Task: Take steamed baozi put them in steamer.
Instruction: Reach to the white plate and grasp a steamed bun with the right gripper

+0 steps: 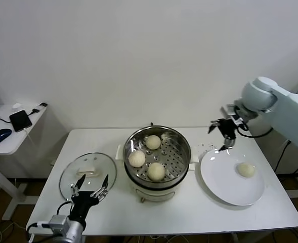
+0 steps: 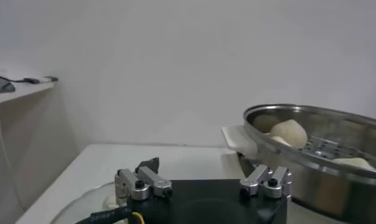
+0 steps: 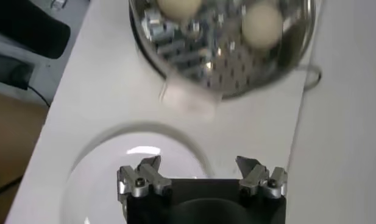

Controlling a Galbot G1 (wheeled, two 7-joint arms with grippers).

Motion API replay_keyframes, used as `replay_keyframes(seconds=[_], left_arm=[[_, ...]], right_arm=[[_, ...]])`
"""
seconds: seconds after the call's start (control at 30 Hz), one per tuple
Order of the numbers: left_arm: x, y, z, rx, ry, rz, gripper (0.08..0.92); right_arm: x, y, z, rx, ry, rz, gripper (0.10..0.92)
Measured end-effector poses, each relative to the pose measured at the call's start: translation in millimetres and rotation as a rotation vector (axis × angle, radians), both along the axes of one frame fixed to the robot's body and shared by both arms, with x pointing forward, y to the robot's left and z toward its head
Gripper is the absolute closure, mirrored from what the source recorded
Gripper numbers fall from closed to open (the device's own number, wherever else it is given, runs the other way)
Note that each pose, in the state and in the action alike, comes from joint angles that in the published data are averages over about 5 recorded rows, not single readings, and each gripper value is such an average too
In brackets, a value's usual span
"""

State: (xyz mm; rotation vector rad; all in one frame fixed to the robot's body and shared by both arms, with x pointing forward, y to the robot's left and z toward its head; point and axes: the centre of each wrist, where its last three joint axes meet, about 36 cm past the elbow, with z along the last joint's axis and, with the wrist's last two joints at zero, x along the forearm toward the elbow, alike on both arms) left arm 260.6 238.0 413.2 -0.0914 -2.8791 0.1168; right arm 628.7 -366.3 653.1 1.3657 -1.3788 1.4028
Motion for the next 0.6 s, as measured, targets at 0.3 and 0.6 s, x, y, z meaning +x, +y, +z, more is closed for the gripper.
replay_keyframes(seconds=[0.3, 0.6], left_arm=[[-7, 5, -1, -0.026, 0.012, 0.004, 0.177], [-10, 8, -4, -0.034, 0.024, 0.008, 0.177]], right_arm=[[6, -73, -52, -0.031, 0.054, -0.132, 0.199], [8, -108, -101, -0.055, 0.112, -0.176, 0.2]])
